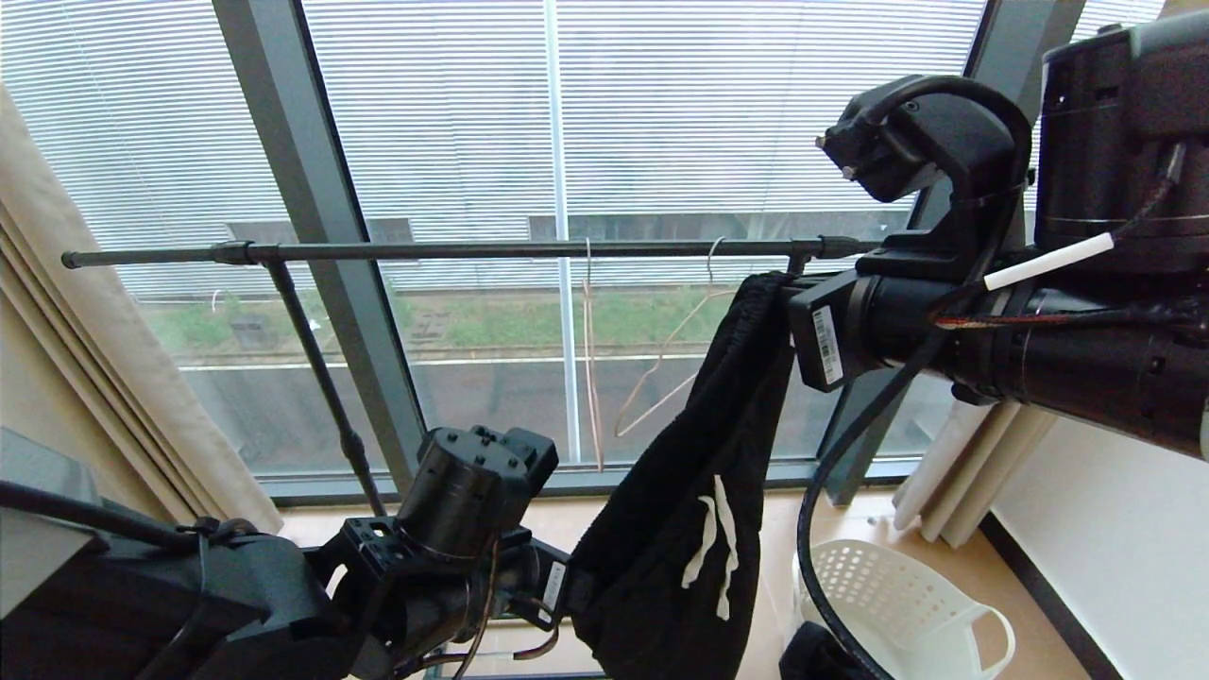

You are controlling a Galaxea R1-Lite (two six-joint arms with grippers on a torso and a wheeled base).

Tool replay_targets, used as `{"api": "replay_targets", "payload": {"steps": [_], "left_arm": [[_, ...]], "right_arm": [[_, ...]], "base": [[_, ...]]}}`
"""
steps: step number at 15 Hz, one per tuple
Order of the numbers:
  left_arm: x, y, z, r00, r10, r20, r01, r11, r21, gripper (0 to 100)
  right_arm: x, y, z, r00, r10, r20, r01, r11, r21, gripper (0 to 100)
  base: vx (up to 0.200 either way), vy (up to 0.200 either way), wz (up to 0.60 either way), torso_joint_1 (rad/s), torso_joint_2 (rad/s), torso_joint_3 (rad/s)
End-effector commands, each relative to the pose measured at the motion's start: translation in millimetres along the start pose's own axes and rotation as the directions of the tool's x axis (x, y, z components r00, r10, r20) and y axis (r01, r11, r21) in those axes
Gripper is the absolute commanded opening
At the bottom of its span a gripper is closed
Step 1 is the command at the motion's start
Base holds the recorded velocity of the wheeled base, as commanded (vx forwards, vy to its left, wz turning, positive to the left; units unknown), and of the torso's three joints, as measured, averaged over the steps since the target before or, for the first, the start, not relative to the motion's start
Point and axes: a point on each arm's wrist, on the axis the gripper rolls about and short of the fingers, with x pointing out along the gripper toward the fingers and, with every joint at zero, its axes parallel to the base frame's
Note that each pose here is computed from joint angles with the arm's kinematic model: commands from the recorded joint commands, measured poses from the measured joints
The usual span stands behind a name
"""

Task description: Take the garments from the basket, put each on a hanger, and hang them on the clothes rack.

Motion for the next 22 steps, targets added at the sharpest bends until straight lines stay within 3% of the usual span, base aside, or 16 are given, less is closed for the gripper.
{"api": "replay_targets", "payload": {"steps": [1,11,12,16,18,20,22], "left_arm": [[-15.4,1.4,4.4,0.999,-0.003,0.040,0.003,1.000,-0.005,100],[-20.4,1.1,5.7,0.999,-0.009,0.054,0.010,1.000,-0.005,100],[-20.5,-0.2,5.1,0.999,-0.013,0.052,0.013,1.000,-0.004,0],[-32.3,0.9,7.8,0.996,-0.017,0.083,0.018,1.000,-0.008,0],[-43.8,3.9,10.6,0.993,-0.009,0.116,0.011,1.000,-0.016,0],[-52.5,16.1,20.3,0.985,0.055,0.164,-0.047,0.998,-0.052,0],[-54.7,24.9,36.0,0.983,0.090,0.159,-0.079,0.994,-0.075,0]], "right_arm": [[-0.9,-4.7,-2.2,1.000,-0.012,-0.004,0.012,1.000,0.004,0],[0.9,-3.1,-10.5,1.000,-0.007,-0.011,0.007,1.000,0.019,0],[1.1,-3.0,-10.1,1.000,-0.007,-0.002,0.007,1.000,0.022,0],[7.2,-16.3,-15.9,0.998,-0.061,-0.025,0.062,0.998,0.029,0],[9.9,-24.9,-25.3,0.994,-0.095,-0.059,0.096,0.995,0.017,0],[6.3,-26.2,-44.6,0.989,-0.095,-0.112,0.091,0.995,-0.042,0],[7.9,-24.1,-56.5,0.986,-0.084,-0.147,0.077,0.996,-0.051,0]], "base": [[0.000,0.000,0.00,0.000,0.00,0.000],[0.000,0.000,0.00,0.000,0.00,0.000],[0.000,0.000,0.00,0.000,0.00,0.000],[0.000,0.000,0.00,0.000,0.00,0.000],[0.000,0.000,0.00,0.000,0.00,0.000],[0.000,0.000,0.00,0.000,0.00,0.000],[0.000,0.000,0.00,0.000,0.00,0.000]]}}
